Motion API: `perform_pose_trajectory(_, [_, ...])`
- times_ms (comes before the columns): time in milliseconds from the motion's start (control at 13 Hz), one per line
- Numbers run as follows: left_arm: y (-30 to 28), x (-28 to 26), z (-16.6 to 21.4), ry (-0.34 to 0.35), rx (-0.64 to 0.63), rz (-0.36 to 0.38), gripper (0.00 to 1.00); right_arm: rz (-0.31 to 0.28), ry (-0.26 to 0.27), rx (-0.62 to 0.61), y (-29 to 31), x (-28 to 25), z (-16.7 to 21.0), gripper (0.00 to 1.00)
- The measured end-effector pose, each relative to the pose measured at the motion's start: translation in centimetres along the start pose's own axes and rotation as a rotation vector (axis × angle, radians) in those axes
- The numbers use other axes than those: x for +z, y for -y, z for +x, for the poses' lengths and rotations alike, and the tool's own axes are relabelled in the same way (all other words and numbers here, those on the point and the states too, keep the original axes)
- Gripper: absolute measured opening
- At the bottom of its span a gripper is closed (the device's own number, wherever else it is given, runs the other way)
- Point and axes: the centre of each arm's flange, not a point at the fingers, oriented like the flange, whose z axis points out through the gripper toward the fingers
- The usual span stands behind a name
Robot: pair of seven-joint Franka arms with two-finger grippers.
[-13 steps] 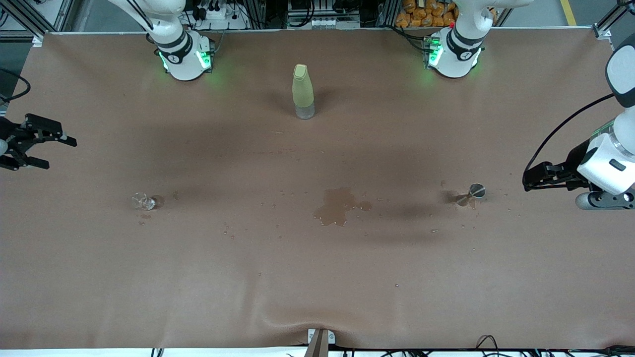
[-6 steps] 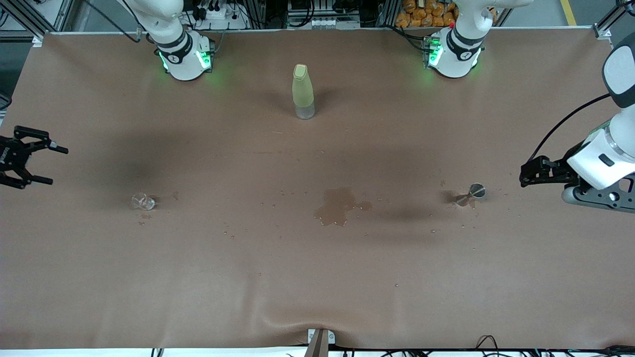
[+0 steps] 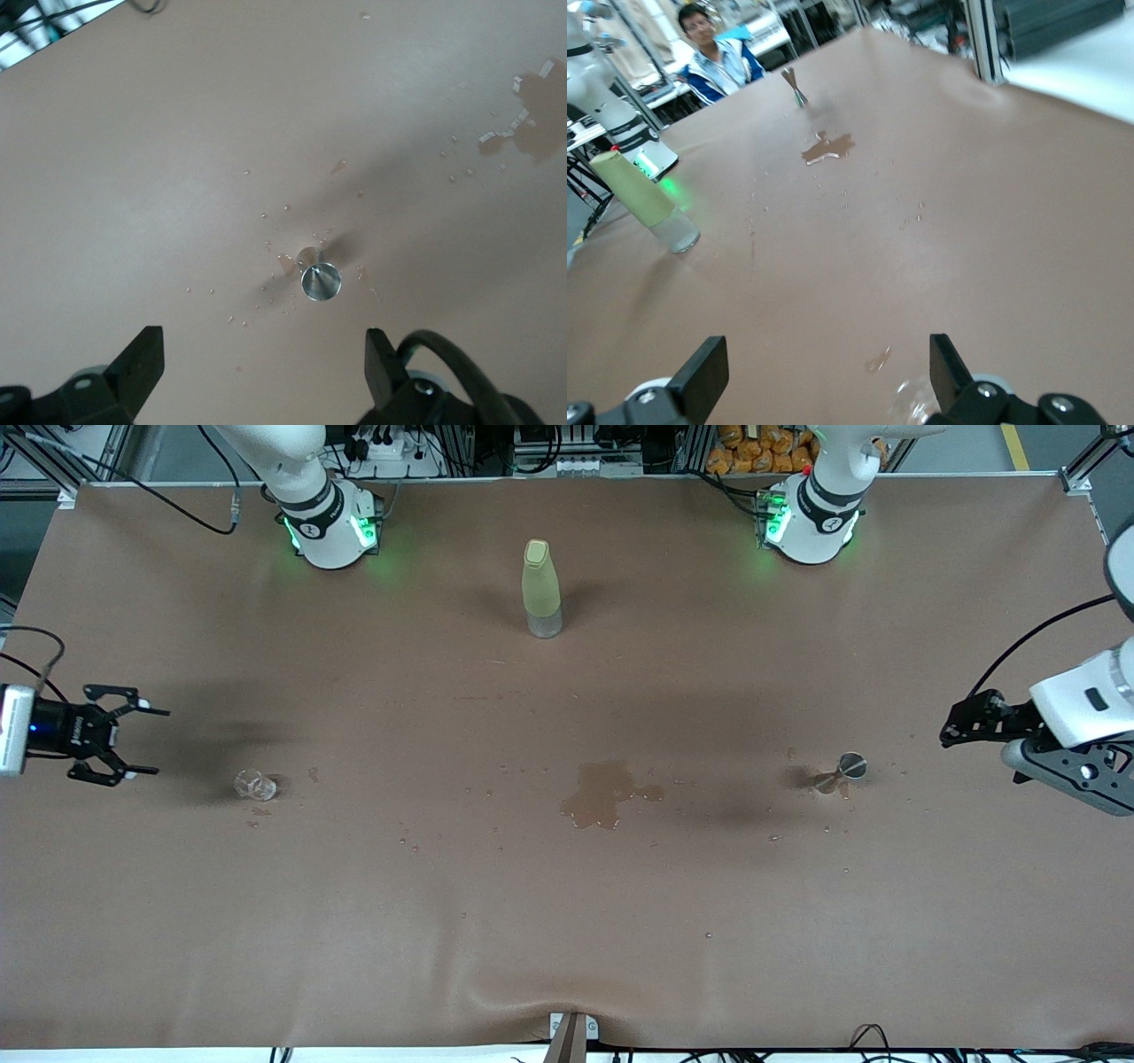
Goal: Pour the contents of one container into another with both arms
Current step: 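Move the right gripper to the glass cup while the left gripper approaches the jigger, then close the right gripper on the glass cup while the left gripper grasps the jigger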
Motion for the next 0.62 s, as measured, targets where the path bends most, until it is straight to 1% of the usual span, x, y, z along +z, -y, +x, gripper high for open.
perform_pose_trajectory(154, [1.7,0.6,-1.1,-0.023,0.092,-0.051,1.00,0.014,-0.065,-0.071,-1.4,2.2,-3.6,1.00])
perform_pose_trajectory(231, [2.4,1.1,-1.5,-0.037,0.140,-0.090,1.00,0.018,-0.088,-0.097,-2.0,3.1,-5.3,1.00])
perform_pose_trajectory(309, [3.0,1.8,-1.9,-0.055,0.182,-0.130,1.00,0.019,-0.108,-0.112,-2.6,3.7,-6.9,1.00])
perform_pose_trajectory(386, [3.8,2.6,-2.3,-0.073,0.232,-0.164,1.00,0.018,-0.139,-0.115,-2.9,4.0,-8.2,1.00])
perform_pose_trajectory(617, [5.7,5.4,-2.8,-0.138,0.425,-0.244,1.00,0.002,-0.231,-0.141,-3.8,4.9,-11.6,1.00])
